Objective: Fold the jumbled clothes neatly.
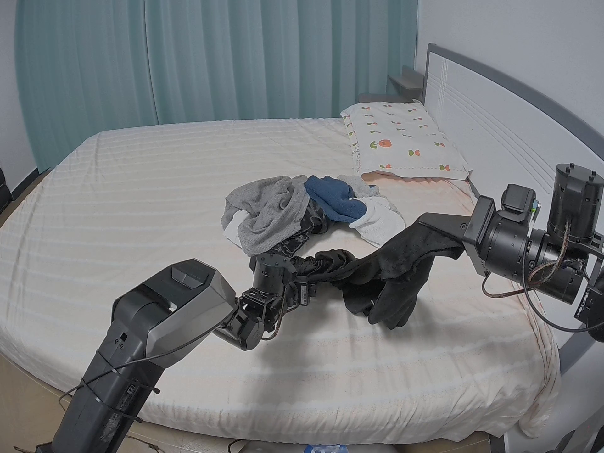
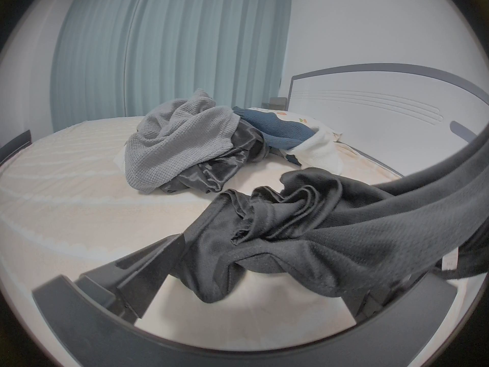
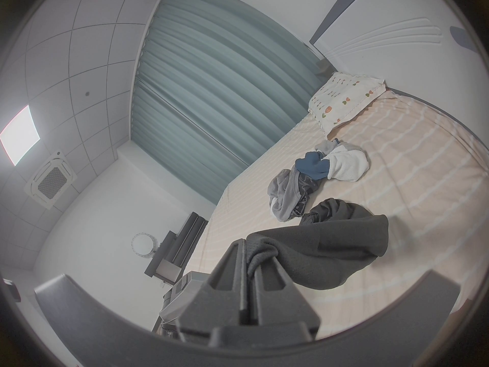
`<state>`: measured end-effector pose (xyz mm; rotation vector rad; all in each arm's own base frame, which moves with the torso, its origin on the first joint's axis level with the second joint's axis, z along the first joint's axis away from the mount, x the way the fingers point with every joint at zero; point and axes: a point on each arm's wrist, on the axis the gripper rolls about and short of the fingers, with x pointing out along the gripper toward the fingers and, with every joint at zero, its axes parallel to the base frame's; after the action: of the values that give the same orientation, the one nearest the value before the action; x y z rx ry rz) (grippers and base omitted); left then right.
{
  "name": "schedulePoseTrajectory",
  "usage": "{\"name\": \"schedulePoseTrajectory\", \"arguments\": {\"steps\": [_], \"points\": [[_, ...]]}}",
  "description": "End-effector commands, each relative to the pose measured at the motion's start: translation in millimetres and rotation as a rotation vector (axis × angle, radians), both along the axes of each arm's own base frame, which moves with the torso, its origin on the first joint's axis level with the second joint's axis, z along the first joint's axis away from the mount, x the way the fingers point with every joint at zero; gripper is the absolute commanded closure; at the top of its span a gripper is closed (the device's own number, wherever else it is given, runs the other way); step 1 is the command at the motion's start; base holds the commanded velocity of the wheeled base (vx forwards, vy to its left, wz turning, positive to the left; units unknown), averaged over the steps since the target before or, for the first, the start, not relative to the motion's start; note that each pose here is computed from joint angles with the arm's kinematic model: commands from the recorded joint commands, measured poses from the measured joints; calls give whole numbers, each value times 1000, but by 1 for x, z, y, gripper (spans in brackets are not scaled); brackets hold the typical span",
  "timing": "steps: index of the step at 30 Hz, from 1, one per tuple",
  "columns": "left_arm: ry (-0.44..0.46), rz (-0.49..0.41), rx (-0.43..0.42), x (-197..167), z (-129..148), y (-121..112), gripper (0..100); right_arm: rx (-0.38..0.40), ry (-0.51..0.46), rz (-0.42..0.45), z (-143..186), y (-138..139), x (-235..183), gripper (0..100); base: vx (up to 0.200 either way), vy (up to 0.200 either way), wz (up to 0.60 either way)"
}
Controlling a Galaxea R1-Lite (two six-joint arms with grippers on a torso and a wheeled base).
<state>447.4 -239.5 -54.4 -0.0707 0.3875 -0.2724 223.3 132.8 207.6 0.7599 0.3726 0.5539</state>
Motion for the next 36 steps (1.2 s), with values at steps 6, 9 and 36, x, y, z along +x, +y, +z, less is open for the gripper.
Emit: {"name": "schedulePoseTrajectory", "arguments": {"steps": [6,9,36], "points": [[-29,78,-83,4,21,1,100,-7,9,-28,-3,-4,5,100,0,0,0],[-10,93,-111,-6,38,8,100,-17,25,-39,-8,-4,10,100,0,0,0],[64,203,-561,-127,239,65,100,104,-212,-185,54,22,93,100,0,0,0]]}}
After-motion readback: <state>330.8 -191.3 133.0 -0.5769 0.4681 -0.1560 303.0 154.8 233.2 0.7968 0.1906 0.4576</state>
